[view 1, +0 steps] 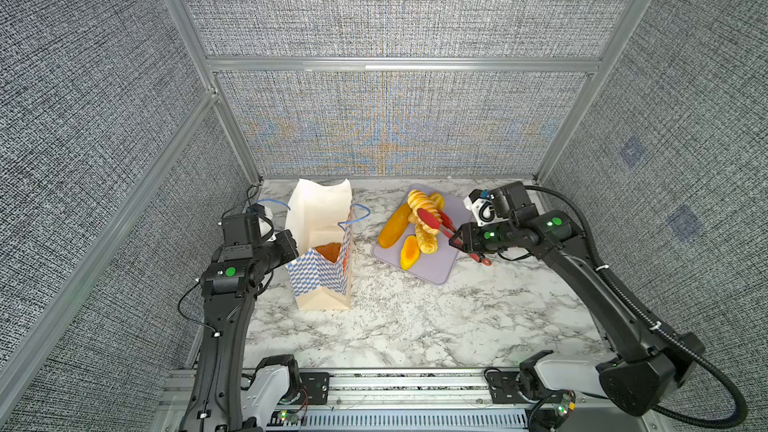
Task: Place the fake bread into the paper bag
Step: 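Squeeze the tongs on the spiral striped roll and lift it, then carry the spiral striped roll in the tongs over the open paper bag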
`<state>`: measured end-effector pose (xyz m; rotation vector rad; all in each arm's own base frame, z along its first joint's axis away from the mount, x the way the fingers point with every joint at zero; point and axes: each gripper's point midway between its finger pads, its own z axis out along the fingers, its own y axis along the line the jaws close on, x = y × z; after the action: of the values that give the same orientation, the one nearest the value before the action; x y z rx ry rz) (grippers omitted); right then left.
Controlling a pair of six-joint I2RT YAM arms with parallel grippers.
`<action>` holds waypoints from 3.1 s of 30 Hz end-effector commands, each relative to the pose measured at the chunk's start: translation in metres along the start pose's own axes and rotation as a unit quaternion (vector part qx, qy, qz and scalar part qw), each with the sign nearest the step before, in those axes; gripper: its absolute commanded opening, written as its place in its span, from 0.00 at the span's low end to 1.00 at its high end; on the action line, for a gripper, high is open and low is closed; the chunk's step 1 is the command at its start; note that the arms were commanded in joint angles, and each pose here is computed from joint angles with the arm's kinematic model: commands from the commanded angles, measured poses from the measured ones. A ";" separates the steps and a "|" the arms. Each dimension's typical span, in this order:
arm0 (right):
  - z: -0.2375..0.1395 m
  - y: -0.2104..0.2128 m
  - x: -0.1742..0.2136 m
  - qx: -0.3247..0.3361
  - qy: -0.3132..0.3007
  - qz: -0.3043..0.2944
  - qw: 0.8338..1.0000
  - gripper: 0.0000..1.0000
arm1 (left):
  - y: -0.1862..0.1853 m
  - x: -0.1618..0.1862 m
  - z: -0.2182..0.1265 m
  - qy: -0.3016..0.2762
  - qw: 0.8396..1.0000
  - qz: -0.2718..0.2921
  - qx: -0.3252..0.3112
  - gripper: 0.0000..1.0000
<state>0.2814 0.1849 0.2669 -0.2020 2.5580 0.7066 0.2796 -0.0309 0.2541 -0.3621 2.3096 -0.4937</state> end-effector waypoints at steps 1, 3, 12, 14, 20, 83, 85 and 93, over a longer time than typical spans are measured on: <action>-0.010 0.023 -0.017 -0.050 -0.029 -0.005 0.998 0.45 | -0.001 -0.003 0.001 -0.008 1.000 0.004 0.002 0.04; -0.014 0.030 -0.023 -0.060 -0.037 -0.005 0.997 0.45 | -0.001 -0.004 0.000 -0.008 1.000 0.004 0.002 0.04; -0.025 0.055 -0.046 -0.100 -0.062 -0.011 0.993 0.45 | 0.000 -0.002 0.001 -0.007 1.000 0.003 0.003 0.04; -0.027 0.060 -0.049 -0.107 -0.066 -0.012 0.992 0.44 | -0.001 -0.002 0.001 -0.007 1.000 0.003 0.004 0.04; -0.032 0.075 -0.060 -0.133 -0.084 -0.018 0.987 0.44 | -0.002 -0.004 0.000 -0.009 1.000 0.003 0.005 0.04; 0.030 0.237 -0.050 -0.147 -0.045 -0.203 0.967 0.44 | -0.001 0.000 0.000 -0.008 1.000 -0.004 0.006 0.04; 0.033 0.237 -0.047 -0.144 -0.042 -0.205 0.967 0.44 | -0.001 -0.001 0.000 -0.008 1.000 -0.003 0.006 0.04; 0.038 0.237 -0.040 -0.138 -0.032 -0.210 0.967 0.44 | 0.000 0.000 0.000 -0.008 1.000 -0.003 0.005 0.04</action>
<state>0.2696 0.4061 0.3581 -0.7612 2.2692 0.8759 0.2776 -0.0315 0.2516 -0.3807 2.3050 -0.5063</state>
